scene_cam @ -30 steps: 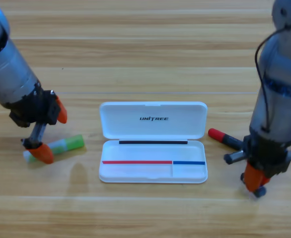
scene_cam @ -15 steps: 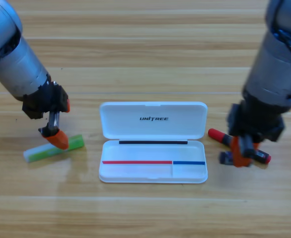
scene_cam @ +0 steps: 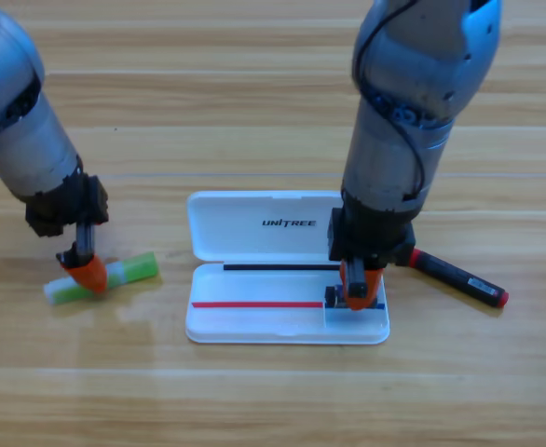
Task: Clean up eraser and pencils
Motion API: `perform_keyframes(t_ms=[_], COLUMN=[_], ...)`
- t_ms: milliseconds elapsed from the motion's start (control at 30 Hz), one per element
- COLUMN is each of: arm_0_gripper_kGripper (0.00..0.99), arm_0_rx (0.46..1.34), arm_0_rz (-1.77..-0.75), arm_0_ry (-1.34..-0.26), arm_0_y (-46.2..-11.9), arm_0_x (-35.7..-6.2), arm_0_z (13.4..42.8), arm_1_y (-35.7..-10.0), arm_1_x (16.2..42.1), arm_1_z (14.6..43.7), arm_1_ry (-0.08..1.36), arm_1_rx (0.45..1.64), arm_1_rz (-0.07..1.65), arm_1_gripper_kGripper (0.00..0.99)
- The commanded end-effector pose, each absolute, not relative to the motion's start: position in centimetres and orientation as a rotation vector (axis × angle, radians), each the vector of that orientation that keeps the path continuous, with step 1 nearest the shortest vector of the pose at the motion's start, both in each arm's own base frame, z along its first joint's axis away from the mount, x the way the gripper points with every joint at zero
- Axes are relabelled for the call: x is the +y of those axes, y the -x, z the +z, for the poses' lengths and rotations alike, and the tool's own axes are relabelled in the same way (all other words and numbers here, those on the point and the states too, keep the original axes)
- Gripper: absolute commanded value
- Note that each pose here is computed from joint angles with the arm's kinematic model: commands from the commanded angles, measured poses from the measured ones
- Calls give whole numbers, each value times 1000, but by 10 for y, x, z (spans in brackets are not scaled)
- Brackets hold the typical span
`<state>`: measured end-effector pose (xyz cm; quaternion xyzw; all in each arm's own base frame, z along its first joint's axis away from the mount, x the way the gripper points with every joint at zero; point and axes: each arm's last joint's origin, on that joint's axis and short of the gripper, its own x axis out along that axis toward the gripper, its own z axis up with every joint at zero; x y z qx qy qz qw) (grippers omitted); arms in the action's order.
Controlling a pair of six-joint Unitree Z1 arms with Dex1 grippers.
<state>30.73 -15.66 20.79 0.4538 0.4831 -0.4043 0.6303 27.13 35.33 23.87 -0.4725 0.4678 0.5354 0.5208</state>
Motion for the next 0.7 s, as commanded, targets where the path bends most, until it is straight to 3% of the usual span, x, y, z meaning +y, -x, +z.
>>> perform_keyframes(t_ms=[33, 700], arm_0_gripper_kGripper=[904, 847], arm_0_rx=[1183, 1198], arm_0_rz=[-917, -925], arm_0_ry=[-1034, -1030], arm_0_y=[-310, -302], arm_0_x=[-151, -149], arm_0_z=[184, 171], arm_1_y=[-271, -274], arm_1_x=[368, 365], arm_1_z=[198, 189], arm_1_ry=[1224, 1214], arm_1_rx=[1205, 1243], arm_1_rz=[1283, 1271], arm_1_gripper_kGripper=[0, 0])
